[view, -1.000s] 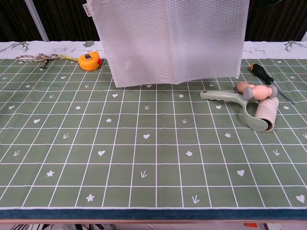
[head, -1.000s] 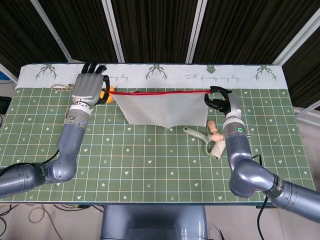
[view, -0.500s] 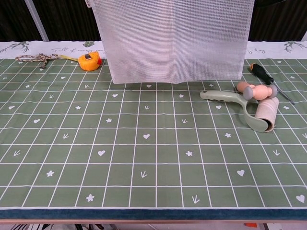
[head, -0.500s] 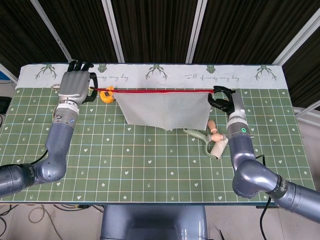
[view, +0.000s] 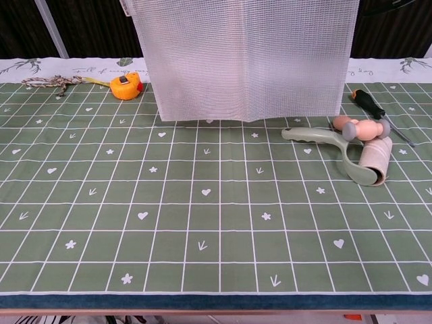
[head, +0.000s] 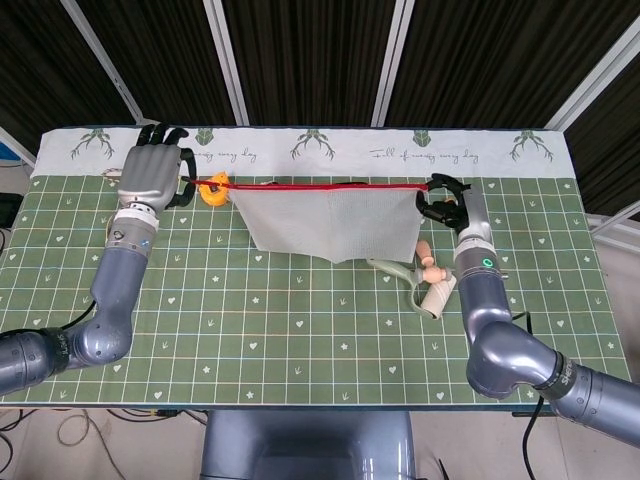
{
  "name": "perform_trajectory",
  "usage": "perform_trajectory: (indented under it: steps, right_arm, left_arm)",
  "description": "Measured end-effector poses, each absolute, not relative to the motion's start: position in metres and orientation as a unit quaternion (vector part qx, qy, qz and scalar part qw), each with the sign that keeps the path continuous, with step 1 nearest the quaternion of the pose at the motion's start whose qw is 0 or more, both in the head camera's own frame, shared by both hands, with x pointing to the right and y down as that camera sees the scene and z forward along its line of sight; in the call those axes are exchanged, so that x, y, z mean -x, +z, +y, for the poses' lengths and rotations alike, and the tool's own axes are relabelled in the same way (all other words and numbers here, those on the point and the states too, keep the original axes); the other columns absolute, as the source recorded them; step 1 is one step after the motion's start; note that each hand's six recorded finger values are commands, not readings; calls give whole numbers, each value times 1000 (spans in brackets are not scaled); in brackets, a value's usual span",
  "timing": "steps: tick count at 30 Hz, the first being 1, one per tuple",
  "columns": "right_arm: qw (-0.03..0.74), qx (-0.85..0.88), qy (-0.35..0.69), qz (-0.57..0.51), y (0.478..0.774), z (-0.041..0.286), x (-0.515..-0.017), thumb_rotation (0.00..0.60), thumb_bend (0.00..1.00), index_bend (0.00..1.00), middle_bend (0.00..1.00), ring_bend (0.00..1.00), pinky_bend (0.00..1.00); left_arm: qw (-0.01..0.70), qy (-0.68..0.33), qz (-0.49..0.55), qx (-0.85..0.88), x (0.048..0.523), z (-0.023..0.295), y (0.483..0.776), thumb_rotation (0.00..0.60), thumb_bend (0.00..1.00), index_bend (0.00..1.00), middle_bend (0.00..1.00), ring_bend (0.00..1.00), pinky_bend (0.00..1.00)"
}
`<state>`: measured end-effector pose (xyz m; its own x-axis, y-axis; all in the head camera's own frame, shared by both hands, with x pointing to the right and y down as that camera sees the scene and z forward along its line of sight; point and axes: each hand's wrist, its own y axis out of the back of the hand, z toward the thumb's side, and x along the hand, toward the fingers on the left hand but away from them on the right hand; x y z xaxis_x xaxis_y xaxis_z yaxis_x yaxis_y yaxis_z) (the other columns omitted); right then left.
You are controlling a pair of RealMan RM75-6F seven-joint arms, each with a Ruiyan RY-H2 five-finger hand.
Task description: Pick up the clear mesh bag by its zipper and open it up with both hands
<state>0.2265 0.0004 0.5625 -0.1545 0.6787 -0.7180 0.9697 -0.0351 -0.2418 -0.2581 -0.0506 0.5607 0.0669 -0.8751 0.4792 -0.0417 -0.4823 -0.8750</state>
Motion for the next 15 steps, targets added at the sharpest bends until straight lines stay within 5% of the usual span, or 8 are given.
perform_trajectory:
  steps: [3, 15]
  right_arm:
    - [190, -627, -375, 656, 563, 2, -224, 600, 254, 2, 0, 0, 212]
    - [154, -644, -402, 632, 558, 7, -228, 600, 188, 0, 0, 0, 211]
  left_arm:
    - [355, -581, 360, 638, 258, -49, 562, 600, 169, 266, 51, 0, 0]
    - [341, -564, 376, 651, 259, -42, 557, 600, 130, 180, 43, 0, 0]
